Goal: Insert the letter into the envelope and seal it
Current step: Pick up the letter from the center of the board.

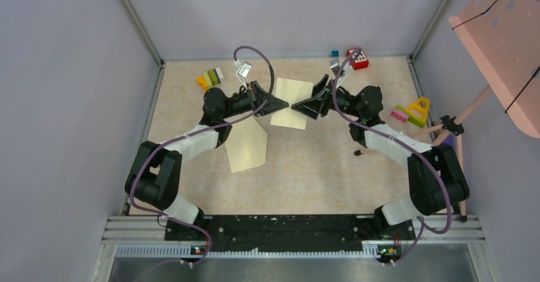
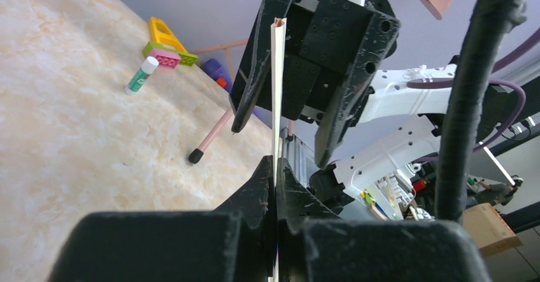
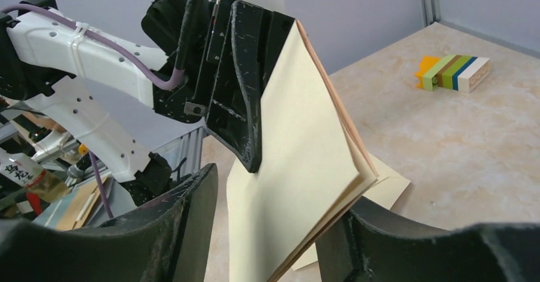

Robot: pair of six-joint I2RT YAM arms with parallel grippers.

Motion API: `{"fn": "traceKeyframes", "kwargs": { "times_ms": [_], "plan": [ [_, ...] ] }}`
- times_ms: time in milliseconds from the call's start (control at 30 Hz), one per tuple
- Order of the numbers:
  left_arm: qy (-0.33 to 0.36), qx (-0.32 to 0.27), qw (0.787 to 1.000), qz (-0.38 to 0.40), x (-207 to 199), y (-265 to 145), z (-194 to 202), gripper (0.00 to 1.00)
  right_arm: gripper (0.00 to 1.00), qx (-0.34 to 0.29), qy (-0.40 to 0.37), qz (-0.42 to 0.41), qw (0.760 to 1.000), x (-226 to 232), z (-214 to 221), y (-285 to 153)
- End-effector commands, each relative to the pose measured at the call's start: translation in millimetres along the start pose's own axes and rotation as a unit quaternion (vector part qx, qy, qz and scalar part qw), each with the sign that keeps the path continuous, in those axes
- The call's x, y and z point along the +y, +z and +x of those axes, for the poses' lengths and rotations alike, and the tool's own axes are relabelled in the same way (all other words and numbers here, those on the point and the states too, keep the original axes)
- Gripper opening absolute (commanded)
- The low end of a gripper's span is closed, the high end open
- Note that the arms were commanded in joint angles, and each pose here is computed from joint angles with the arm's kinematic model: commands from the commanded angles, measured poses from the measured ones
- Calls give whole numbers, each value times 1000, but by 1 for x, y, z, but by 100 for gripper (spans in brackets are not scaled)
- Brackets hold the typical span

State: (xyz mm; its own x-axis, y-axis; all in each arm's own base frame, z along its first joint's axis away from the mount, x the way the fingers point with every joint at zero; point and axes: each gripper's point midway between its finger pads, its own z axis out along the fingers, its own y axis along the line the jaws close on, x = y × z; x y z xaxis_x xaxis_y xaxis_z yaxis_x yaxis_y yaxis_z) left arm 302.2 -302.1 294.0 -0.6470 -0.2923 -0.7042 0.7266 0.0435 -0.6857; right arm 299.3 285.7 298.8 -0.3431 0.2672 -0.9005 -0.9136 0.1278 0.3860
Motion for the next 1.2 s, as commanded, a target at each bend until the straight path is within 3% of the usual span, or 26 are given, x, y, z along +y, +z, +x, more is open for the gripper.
{"fn": "traceKeyframes", "kwargs": {
  "times_ms": [0,200,267,400,500,867,1167],
  "plan": [
    [44,-7,998,47,-31,-2,-7,0,47,-12,-27,-2,1000,3,-8,-5],
    [43,-1,998,53,-34,0,-5,8,12,-18,-9,-30,999,13,-14,-9],
    [41,-1,998,54,-35,0,-5,15,0,-20,-5,-37,999,16,-16,-10],
    [40,-1,998,56,-39,0,-11,42,0,-16,-9,-43,999,17,-19,-13],
    [56,-2,996,67,-47,-3,-19,47,0,-9,-23,-48,999,20,-20,-20],
    [123,17,986,107,-68,-8,-25,44,0,58,-58,-85,993,32,7,-36],
    [139,22,984,107,-71,-7,-28,25,0,63,-55,-82,993,30,9,-37]
  ]
}}
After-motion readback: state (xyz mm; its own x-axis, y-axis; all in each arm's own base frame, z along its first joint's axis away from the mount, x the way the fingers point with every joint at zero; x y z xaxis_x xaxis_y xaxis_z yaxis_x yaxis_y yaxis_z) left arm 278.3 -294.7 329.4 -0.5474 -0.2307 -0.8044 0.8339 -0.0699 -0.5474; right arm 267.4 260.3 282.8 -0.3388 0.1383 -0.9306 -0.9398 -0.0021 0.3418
